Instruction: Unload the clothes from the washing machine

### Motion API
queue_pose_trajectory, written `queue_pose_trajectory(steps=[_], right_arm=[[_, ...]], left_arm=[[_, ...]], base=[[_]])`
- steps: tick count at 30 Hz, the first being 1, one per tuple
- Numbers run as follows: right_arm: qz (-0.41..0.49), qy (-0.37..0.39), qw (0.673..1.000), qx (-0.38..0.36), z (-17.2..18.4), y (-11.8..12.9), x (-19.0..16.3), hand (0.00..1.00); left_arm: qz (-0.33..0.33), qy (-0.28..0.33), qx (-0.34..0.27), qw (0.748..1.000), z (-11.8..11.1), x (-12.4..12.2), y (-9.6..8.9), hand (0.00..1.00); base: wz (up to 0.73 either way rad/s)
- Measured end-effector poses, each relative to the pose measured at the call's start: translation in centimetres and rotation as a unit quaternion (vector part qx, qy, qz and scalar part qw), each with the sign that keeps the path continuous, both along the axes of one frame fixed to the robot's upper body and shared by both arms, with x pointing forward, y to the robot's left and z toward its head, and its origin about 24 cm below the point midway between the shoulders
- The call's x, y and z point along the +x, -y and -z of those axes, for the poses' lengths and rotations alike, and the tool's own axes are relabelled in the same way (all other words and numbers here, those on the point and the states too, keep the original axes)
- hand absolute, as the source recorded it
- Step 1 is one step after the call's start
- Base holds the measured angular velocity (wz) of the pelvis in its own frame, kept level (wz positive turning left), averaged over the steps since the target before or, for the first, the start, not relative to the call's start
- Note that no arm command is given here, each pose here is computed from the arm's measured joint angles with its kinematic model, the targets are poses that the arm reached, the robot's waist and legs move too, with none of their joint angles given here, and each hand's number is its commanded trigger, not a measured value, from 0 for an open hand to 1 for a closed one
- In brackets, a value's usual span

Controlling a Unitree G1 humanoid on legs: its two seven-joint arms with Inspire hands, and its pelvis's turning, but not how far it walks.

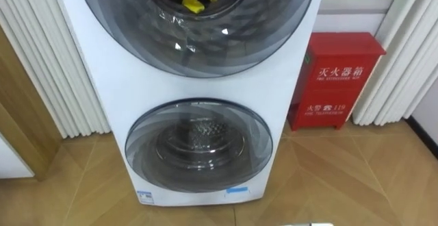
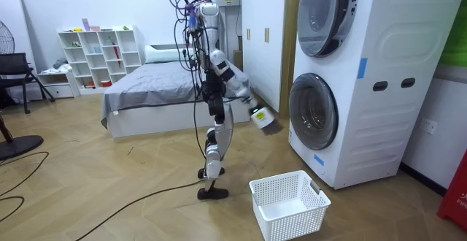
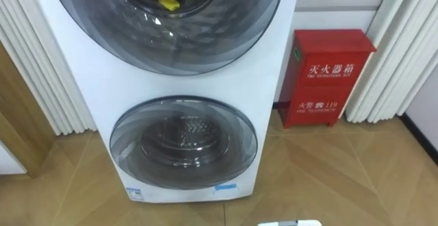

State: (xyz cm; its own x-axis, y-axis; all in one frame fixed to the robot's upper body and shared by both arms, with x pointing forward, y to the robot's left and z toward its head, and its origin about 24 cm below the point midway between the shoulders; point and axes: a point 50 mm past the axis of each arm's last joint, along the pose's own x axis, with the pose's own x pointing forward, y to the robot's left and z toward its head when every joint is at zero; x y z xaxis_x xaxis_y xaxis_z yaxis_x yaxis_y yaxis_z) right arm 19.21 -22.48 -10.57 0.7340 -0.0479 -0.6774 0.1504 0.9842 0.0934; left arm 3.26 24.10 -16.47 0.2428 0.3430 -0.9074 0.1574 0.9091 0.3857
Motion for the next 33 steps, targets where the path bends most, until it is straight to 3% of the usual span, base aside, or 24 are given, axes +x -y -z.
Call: queue_pose_trajectory(steps=[2, 5, 11, 20, 25, 28, 33], right_arm=[[-0.008, 0.110, 0.994, -0.014, -4.2, 0.0, 4.0, 0.00], [-0.027, 0.200, 0.979, -0.032, -8.2, -0.3, 6.9, 0.00], [-0.032, 0.290, 0.954, -0.074, -13.2, -0.7, 9.0, 0.00], [-0.001, 0.393, 0.913, -0.109, -20.2, 0.2, 12.4, 0.00], [0.017, 0.424, 0.898, -0.120, -22.1, 0.4, 12.7, 0.00], [0.014, 0.450, 0.885, -0.119, -23.8, 0.0, 13.3, 0.00], [0.051, 0.460, 0.879, -0.113, -25.0, 1.4, 13.3, 0.00]], left_arm=[[0.001, 0.007, 0.003, 1.000, -0.1, 0.2, -0.3, 0.00], [0.004, 0.010, 0.009, 1.000, -0.3, 0.4, -0.9, 0.00], [0.000, -0.004, 0.012, 1.000, -0.3, 0.0, -1.0, 0.00], [0.015, -0.023, 0.016, 0.999, -0.4, -0.6, -1.4, 0.00], [0.016, -0.022, 0.019, 0.999, -0.5, -0.4, -1.5, 0.00], [0.010, -0.032, 0.038, 0.999, -0.8, -1.3, -2.7, 0.00], [0.021, -0.016, 0.045, 0.999, -1.0, 0.1, -2.6, 0.00]], base=[[0.04], [0.09], [-0.02], [-0.02], [-0.07], [-0.40], [0.18]])
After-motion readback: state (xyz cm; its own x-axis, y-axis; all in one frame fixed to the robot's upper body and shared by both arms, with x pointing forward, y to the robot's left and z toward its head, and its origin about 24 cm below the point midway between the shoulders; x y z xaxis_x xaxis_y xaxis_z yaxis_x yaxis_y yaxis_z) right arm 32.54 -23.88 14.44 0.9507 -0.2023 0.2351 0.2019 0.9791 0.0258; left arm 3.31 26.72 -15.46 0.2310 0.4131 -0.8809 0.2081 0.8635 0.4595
